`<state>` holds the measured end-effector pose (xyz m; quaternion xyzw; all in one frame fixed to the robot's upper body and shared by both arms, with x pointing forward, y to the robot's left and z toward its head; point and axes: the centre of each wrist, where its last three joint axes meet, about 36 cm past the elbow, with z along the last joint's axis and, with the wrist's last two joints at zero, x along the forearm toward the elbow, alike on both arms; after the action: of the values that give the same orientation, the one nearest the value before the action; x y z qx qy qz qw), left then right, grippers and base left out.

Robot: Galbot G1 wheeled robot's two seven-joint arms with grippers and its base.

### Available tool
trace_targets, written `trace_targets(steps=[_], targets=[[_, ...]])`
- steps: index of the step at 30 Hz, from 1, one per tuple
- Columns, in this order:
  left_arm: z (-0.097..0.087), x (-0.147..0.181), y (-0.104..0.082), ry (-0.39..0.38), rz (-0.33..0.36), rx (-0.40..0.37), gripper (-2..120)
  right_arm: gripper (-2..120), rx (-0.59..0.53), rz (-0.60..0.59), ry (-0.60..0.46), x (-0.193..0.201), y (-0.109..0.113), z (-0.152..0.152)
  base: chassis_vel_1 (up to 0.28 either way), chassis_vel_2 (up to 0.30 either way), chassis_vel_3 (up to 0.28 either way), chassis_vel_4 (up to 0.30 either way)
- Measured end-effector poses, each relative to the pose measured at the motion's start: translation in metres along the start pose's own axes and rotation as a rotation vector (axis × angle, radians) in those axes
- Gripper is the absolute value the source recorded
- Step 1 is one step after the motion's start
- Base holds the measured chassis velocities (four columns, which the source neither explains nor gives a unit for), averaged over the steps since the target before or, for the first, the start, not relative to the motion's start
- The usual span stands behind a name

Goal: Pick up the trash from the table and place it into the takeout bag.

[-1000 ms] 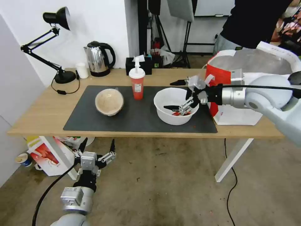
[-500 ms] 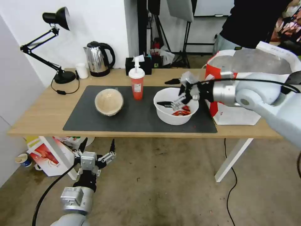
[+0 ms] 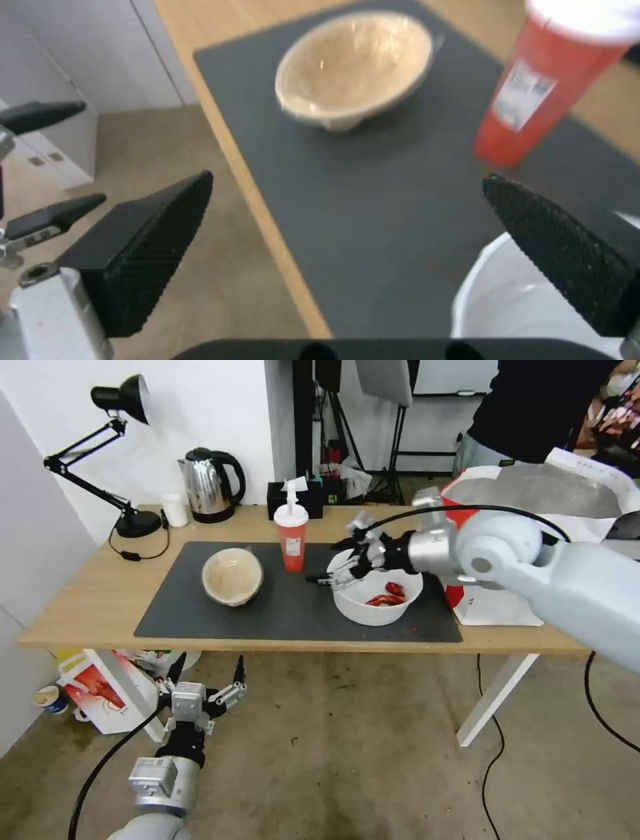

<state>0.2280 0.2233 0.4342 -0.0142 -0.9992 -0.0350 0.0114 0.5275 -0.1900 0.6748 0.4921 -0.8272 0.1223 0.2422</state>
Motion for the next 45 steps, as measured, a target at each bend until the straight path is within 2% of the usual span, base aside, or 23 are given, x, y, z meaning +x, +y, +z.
trace_targets(steps=[5,12,18,29,45], targets=[[0.000,0.000,0.000,0.000,0.000,0.000,100,100,-0.024,0.013,0.044,-0.005,0.004,-0.005,0.000,0.000,0.000,0.000],[0.000,0.000,0.000,0.000,0.000,0.000,100,100,-0.114,0.091,0.110,0.002,0.019,0.010,0.000,0.000,0.000,0.000],[0.000,0.000,0.000,0.000,0.000,0.000,100,100,-0.112,0.111,0.110,0.006,0.019,0.010,0.000,0.000,0.000,0.000],[0.000,0.000,0.000,0.000,0.000,0.000,100,100,-0.097,0.158,0.039,0.027,0.005,-0.011,0.000,0.000,0.000,0.000],[0.000,0.000,0.000,0.000,0.000,0.000,100,100,-0.108,0.172,0.061,0.029,0.005,0.002,0.000,0.000,0.000,0.000]])
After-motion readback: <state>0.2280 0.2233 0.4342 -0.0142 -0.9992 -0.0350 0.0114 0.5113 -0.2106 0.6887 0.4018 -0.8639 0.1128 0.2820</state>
